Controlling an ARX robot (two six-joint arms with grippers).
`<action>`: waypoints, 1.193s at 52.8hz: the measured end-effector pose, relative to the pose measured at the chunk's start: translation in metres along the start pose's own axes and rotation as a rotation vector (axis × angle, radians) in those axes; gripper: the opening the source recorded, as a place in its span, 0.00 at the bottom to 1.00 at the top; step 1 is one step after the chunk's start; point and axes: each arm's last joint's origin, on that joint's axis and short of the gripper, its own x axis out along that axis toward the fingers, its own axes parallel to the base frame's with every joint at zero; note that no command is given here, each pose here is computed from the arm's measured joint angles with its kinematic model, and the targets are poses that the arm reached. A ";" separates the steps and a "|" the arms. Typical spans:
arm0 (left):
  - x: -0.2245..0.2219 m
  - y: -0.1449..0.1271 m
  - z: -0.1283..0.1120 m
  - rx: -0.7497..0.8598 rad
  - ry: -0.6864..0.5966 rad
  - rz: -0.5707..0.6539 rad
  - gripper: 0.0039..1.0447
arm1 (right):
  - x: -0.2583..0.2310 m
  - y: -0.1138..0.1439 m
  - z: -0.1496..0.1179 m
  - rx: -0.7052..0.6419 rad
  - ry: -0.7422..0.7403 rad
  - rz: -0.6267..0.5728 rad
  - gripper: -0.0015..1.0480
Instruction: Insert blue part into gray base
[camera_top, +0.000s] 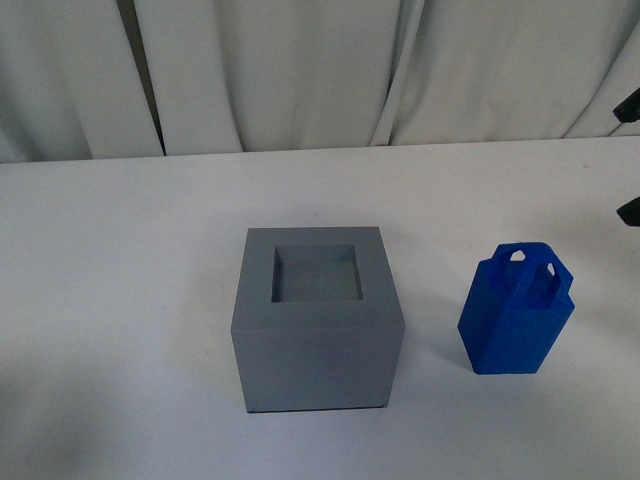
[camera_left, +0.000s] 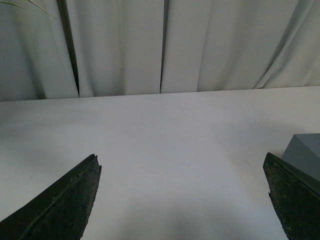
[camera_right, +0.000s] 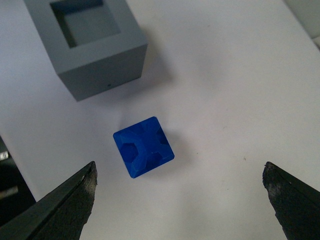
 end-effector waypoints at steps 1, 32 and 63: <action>0.000 0.000 0.000 0.000 0.000 0.000 0.94 | 0.001 -0.001 0.002 -0.015 0.016 0.015 0.93; 0.000 0.000 0.000 0.000 0.000 0.000 0.94 | 0.045 -0.003 0.017 -0.257 0.294 0.272 0.93; 0.000 0.000 0.000 0.000 0.000 0.000 0.94 | 0.088 -0.006 0.031 -0.333 0.450 0.311 0.93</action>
